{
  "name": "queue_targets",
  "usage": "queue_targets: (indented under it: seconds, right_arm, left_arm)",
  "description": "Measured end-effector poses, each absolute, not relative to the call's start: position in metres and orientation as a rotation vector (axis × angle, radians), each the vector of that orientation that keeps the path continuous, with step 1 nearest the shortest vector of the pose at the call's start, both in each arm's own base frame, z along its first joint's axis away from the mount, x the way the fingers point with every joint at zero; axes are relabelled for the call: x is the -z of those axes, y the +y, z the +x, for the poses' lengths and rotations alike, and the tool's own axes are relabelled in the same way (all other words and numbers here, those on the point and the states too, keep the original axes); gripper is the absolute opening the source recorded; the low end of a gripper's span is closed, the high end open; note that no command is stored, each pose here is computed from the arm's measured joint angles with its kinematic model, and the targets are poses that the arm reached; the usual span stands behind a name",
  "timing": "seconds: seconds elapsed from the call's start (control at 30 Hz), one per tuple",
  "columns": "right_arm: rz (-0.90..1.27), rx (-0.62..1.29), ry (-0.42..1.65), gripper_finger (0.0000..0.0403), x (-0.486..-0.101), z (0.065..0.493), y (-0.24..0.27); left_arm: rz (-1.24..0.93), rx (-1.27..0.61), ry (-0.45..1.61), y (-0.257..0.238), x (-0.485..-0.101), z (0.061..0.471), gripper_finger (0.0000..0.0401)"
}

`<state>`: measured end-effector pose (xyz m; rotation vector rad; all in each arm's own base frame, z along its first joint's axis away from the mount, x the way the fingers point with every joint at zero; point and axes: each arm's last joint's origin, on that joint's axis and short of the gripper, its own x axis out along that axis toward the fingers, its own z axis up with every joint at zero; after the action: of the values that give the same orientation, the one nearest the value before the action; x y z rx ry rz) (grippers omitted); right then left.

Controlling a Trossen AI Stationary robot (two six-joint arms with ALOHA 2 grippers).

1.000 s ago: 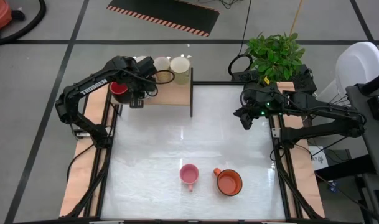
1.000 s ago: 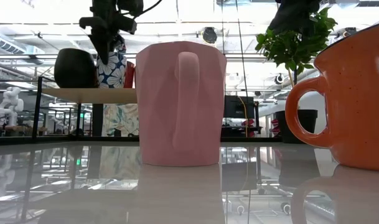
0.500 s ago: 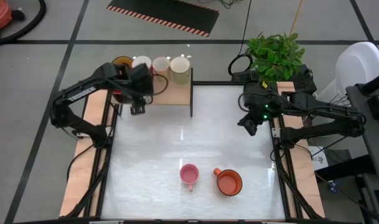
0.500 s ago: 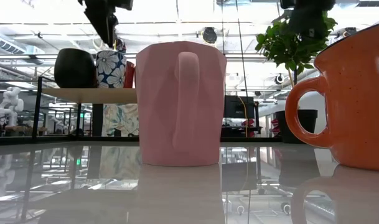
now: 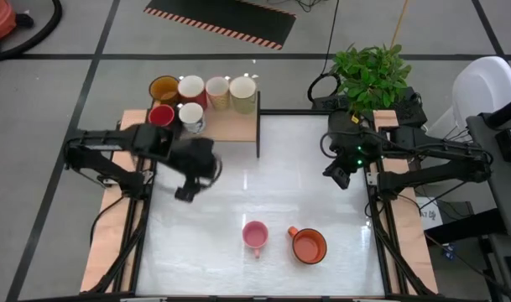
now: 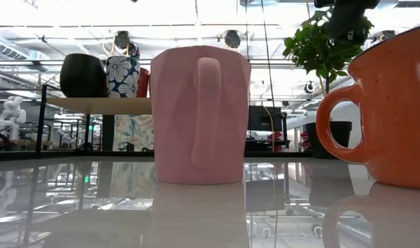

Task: Place coffee mugs
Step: Put the pink mug on the shelf

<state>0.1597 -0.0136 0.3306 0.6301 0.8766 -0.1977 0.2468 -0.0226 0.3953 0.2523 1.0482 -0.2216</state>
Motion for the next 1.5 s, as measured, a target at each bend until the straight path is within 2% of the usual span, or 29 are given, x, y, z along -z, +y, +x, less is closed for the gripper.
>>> queue_targets:
  seconds: [0.37, 0.77, 1.13, 1.27, 1.5]
  right_arm:
    - [0.592, 0.114, 0.883, 0.0077, -0.332, 0.161, -0.006]
    - [0.491, 0.028, 0.899, 0.0077, -0.331, 0.161, 0.003]
    - [0.476, -0.019, 0.935, 0.0077, -0.330, 0.159, 0.014]
    - [0.488, -0.027, 0.942, 0.0077, -0.330, 0.159, 0.017]
    - [0.468, -0.015, 0.940, 0.0077, -0.330, 0.158, 0.020]
  left_arm:
    - [0.424, 0.490, 0.975, -0.095, -0.365, 0.290, 0.0241]
    - [0.545, 0.665, 0.945, -0.160, -0.293, 0.348, 0.0241]
    - [0.650, 0.618, 1.079, -0.166, -0.235, 0.375, 0.0238]
    - [0.640, 0.629, 1.110, -0.164, -0.230, 0.375, 0.0202]
    - [0.569, 0.662, 1.142, -0.159, -0.230, 0.374, 0.0090]
